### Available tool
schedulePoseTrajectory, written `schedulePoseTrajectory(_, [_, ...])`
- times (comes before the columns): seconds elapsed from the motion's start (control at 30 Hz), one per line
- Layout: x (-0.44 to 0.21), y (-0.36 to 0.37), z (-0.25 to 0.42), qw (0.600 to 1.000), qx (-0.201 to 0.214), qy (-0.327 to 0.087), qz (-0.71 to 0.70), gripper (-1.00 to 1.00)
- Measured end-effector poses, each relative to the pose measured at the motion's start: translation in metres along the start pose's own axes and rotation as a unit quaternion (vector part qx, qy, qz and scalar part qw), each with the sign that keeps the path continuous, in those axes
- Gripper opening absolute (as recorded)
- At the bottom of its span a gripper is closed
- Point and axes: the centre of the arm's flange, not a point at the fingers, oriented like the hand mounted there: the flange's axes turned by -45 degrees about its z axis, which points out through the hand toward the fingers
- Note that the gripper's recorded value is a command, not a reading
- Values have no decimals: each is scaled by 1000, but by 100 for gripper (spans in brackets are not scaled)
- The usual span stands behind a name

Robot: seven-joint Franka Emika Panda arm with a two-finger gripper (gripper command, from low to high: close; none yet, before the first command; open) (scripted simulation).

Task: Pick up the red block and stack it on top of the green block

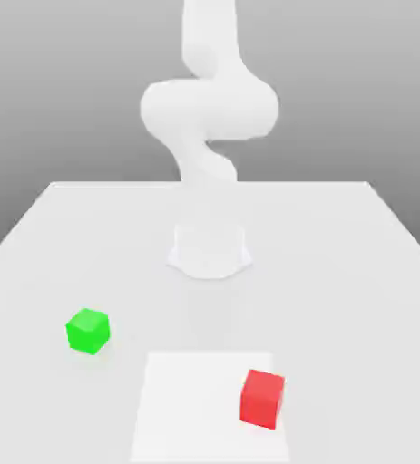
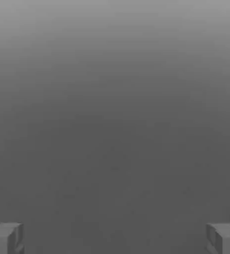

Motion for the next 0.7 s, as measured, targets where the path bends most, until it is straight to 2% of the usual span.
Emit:
schedulePoseTrajectory(0.33, [-78, -29, 210, 985, -32, -159, 61, 0])
schedulePoseTrajectory(0.7, [-248, -55, 357, 935, -57, -326, 126, 0])
